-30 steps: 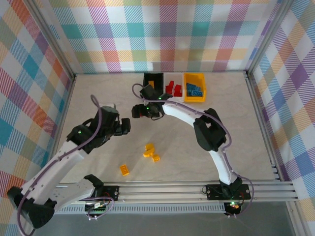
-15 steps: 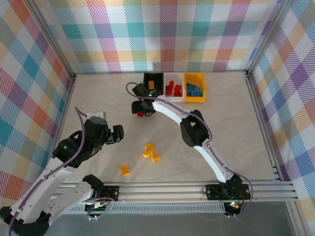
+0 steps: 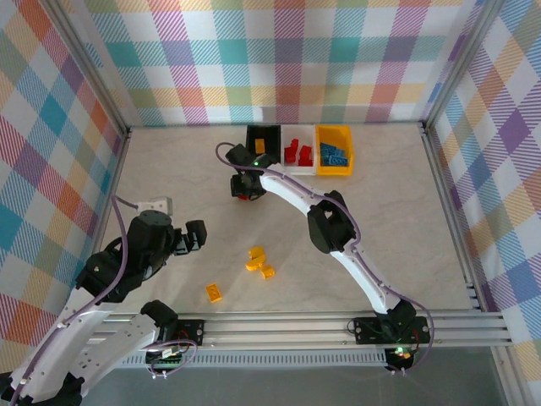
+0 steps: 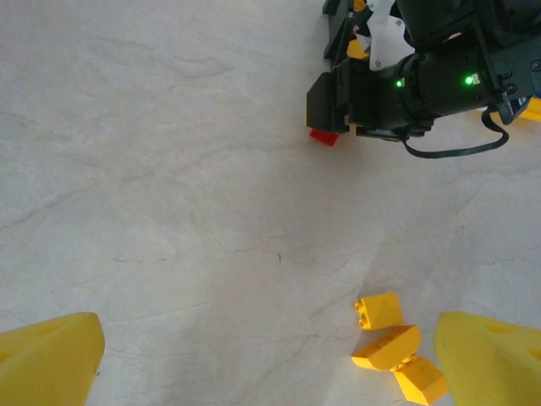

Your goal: Sort the legos into containers by color

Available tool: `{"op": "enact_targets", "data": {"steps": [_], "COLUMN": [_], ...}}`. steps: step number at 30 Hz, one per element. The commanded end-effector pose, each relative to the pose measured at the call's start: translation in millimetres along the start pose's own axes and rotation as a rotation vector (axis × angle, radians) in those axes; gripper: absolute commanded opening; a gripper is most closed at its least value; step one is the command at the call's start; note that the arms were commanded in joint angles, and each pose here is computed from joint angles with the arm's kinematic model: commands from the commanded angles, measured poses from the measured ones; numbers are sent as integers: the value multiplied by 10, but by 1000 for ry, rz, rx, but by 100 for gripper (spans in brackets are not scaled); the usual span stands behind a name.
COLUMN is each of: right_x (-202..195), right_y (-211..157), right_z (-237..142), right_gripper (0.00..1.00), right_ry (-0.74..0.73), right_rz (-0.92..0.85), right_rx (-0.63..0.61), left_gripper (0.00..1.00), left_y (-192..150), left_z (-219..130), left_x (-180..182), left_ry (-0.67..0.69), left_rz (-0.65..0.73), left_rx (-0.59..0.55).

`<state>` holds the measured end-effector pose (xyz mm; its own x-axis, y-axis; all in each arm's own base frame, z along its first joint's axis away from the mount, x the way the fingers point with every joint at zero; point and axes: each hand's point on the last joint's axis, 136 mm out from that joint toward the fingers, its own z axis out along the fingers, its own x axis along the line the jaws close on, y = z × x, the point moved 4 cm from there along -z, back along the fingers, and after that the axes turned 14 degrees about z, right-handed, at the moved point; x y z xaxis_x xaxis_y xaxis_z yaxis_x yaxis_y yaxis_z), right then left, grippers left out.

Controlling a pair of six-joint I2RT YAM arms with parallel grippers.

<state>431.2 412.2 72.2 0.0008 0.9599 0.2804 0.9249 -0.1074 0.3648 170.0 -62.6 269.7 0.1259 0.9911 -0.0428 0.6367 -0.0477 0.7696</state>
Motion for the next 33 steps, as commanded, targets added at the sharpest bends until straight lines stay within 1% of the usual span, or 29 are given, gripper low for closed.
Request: {"op": "enact_targets", "data": {"steps": [1, 7, 13, 15, 19, 23, 29, 33], "right_x": [16, -80, -294, -386, -518, -592, -823, -974], "right_y": [-5, -4, -11, -6, 19, 21, 105, 283], "right_z": [-97, -242, -368, -384, -464, -712, -1105, -1318], "right_gripper": [55, 46, 43, 39, 39, 39, 39, 38], "right_ry": [-19, -40, -66, -67, -58, -20, 24, 46], "right_rz": [-13, -21, -17, -13, 0, -9, 38, 64], "right_rx": [-15, -47, -65, -72, -65, -91, -120, -158], "left_gripper": [100, 100, 100, 100, 100, 100, 100, 100], "left_y": [-72, -89, -124, -132, -137, -147, -227, -331], "left_z": [-4, 1, 83, 121, 183, 265, 487, 654], "left_x": [21, 25, -8, -27, -59, -108, -253, -372], "left_ry": [1, 1, -7, -9, -15, -26, -74, -115], "left_rz": [-3, -3, -3, 0, 3, 6, -1, 1], "left_rx": [21, 20, 35, 45, 56, 73, 136, 214]}}
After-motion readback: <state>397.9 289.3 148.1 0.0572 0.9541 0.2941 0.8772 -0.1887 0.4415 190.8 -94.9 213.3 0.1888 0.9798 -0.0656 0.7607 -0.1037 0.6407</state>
